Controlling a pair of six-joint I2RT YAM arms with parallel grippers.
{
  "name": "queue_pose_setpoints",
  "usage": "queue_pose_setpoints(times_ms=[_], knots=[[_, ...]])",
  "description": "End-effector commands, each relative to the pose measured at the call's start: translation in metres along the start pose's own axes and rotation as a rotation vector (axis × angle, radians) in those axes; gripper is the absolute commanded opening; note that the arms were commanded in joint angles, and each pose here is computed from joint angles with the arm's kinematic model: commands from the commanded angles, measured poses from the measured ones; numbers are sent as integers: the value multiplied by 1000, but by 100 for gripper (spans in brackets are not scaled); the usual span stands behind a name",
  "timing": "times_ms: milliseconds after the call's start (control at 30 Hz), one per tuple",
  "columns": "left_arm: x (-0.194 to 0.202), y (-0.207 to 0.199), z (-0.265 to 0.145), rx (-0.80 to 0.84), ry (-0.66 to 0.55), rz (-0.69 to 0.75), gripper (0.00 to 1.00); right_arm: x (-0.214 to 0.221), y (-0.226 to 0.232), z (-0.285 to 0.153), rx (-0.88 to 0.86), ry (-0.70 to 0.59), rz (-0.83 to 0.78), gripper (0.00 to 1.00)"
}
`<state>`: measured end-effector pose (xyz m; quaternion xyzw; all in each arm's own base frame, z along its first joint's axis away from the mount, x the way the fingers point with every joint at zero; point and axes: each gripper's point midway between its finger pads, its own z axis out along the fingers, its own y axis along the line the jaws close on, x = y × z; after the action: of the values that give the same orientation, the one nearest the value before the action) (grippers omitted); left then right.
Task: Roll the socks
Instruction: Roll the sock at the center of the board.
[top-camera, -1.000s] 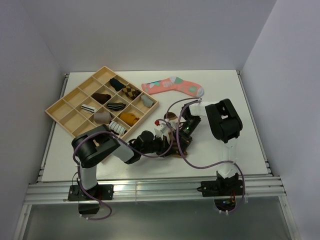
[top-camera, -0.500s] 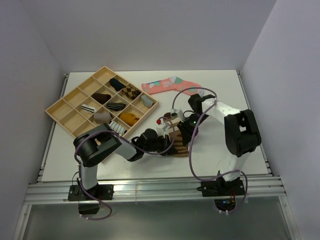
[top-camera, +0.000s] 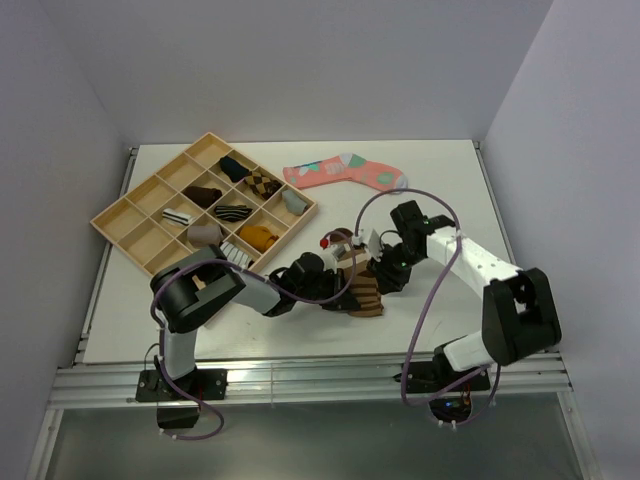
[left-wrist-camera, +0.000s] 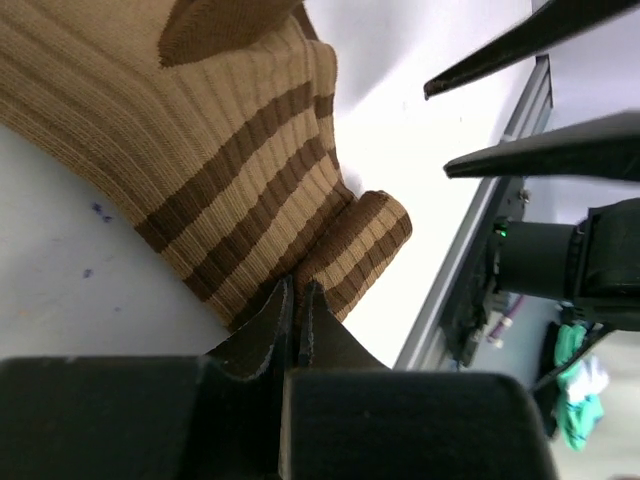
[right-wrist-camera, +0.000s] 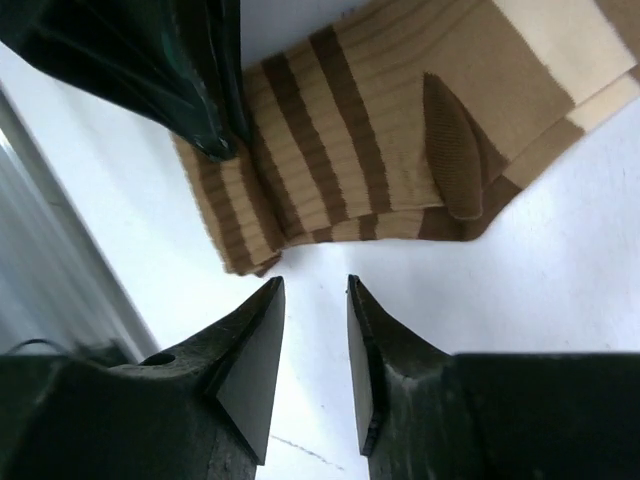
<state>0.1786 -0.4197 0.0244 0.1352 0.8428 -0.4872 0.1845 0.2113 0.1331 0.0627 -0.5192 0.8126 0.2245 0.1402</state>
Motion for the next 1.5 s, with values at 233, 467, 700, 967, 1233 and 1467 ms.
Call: queue_pose_setpoints(times_ms=[233,467,700,967,1233,1467], knots=[[75,49,-10,-187,294,-176,0,-15,-14,12,200,-107,-234,44],[74,52,-22,-217,279,-184,0,-27,-34,10,229,-125,-150,41],[74,53,-33,-248,269,-192,0,-38,-57,-27,285,-199,-69,41],[51,57,-36,-254,220,-244,0,-23,-33,-21,245,-186,-181,40],[28,56,-28,-208,203,-301,0,-20,16,-4,157,-171,-368,41],[20,51,-18,-181,221,-307,0,-6,49,12,48,-129,-454,42]])
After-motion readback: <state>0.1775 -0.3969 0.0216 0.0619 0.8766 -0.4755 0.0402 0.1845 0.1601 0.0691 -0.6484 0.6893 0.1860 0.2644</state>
